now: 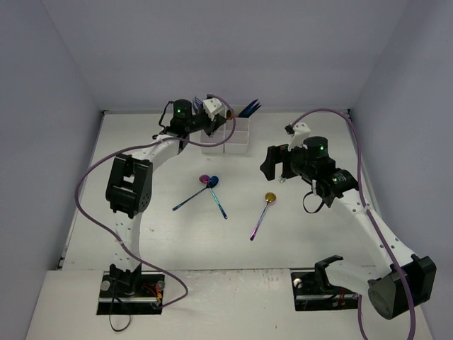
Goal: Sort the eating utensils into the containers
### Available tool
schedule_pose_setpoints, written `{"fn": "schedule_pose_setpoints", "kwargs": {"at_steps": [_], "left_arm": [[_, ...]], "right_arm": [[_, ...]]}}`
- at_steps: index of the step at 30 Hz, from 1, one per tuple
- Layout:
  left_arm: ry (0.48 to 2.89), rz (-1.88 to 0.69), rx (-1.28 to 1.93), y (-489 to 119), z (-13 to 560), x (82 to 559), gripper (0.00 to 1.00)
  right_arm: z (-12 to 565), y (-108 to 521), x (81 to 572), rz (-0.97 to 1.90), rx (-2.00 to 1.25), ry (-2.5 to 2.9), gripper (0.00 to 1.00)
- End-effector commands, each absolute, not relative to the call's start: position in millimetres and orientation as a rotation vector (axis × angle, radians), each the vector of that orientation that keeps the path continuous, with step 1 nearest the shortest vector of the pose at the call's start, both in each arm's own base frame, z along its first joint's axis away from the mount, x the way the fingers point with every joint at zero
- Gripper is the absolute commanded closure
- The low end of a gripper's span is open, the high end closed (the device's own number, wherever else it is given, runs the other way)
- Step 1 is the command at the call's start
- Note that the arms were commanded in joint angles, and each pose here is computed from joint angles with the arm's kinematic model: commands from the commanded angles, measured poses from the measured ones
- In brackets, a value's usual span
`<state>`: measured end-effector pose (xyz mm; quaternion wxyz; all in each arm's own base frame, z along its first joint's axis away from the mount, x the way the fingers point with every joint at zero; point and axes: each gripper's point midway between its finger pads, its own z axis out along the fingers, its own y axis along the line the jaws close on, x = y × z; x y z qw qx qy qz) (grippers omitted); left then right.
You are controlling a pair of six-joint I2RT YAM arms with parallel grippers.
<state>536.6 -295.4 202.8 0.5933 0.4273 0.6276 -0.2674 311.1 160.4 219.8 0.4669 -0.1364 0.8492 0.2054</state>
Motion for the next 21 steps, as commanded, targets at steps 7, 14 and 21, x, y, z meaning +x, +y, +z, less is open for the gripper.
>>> {"fn": "schedule_pose_setpoints", "kwargs": {"at_steps": [7,14,21], "left_arm": [[1.201,-0.633,1.028,-299.1,252.6,550.1,1.0],[1.256,-0.633,1.03,-288.7,225.8,549.8,0.96],[1.293,-0.636,1.02,-282.7,212.3,549.3,0.96]], "right_arm": [[233.4,164.1,322.9,0.501,-0.349,2.026,0.0],[227.5,162.3,322.1,0.495,-0.342,2.041,0.0],[225.5,162.4,322.8,0.492,-0.345,2.046,0.0]]}}
